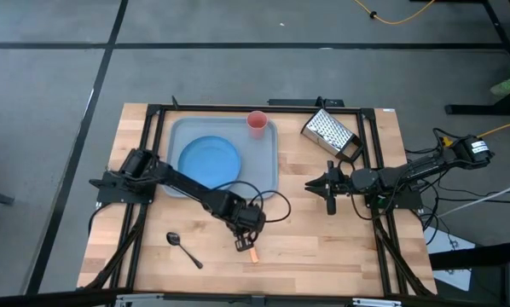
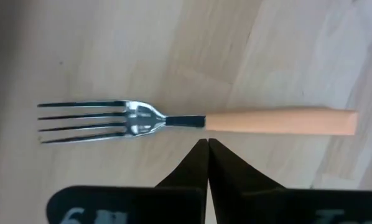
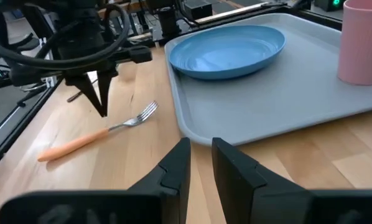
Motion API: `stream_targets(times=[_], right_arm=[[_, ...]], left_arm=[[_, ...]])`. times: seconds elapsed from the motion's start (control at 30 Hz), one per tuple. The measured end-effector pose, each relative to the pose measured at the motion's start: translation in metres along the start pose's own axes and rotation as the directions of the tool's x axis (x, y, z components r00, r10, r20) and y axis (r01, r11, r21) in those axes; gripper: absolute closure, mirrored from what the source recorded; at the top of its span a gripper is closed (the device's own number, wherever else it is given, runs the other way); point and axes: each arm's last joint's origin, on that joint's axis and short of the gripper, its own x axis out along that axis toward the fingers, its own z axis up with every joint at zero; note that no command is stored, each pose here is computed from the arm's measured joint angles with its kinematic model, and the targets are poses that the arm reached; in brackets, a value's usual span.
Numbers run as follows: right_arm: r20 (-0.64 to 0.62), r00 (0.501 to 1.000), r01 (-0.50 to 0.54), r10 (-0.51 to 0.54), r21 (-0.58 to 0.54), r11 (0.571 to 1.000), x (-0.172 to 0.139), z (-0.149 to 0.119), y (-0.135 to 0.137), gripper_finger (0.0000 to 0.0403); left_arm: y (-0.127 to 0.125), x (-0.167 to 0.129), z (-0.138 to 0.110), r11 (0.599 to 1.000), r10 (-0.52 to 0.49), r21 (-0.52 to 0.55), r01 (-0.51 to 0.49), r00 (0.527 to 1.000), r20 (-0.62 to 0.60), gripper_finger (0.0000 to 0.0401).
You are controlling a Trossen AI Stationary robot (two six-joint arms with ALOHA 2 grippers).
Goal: Pick and place plate/cup/fork/spoon on tray
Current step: Move the orange fork to the bottom center of the table
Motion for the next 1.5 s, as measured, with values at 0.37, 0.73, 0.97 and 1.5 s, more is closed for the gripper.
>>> stream_targets(times=[0.37,0.73,0.97,1.5], right_arm=[[-0.011,1.000,0.003,-0.003,-0.003,1.000,0.000,-0.001,0.000,0.0331],[-0.015,1.000,0.005,-0.005,0.023,1.000,0.000,-0.002,0.000,0.0331],[-0.024,1.000,0.008,-0.008,0.019,1.000,0.000,-0.002,-0.001,0.0331],[-0.034,0.999,0.012,-0.011,0.040,0.999,0.000,-0.003,-0.001,0.0331]], left_arm=[[-0.001,0.017,-0.002,1.000,-0.008,-0.002,0.008,0.999,-0.039,0.0401],[0.007,0.014,0.008,1.000,-0.024,0.018,0.024,1.000,-0.008,0.0401],[-0.007,0.014,-0.004,0.998,-0.059,0.027,0.061,0.996,-0.070,0.0401],[-0.002,0.031,0.026,0.989,-0.136,0.072,0.128,0.984,0.114,0.0401]])
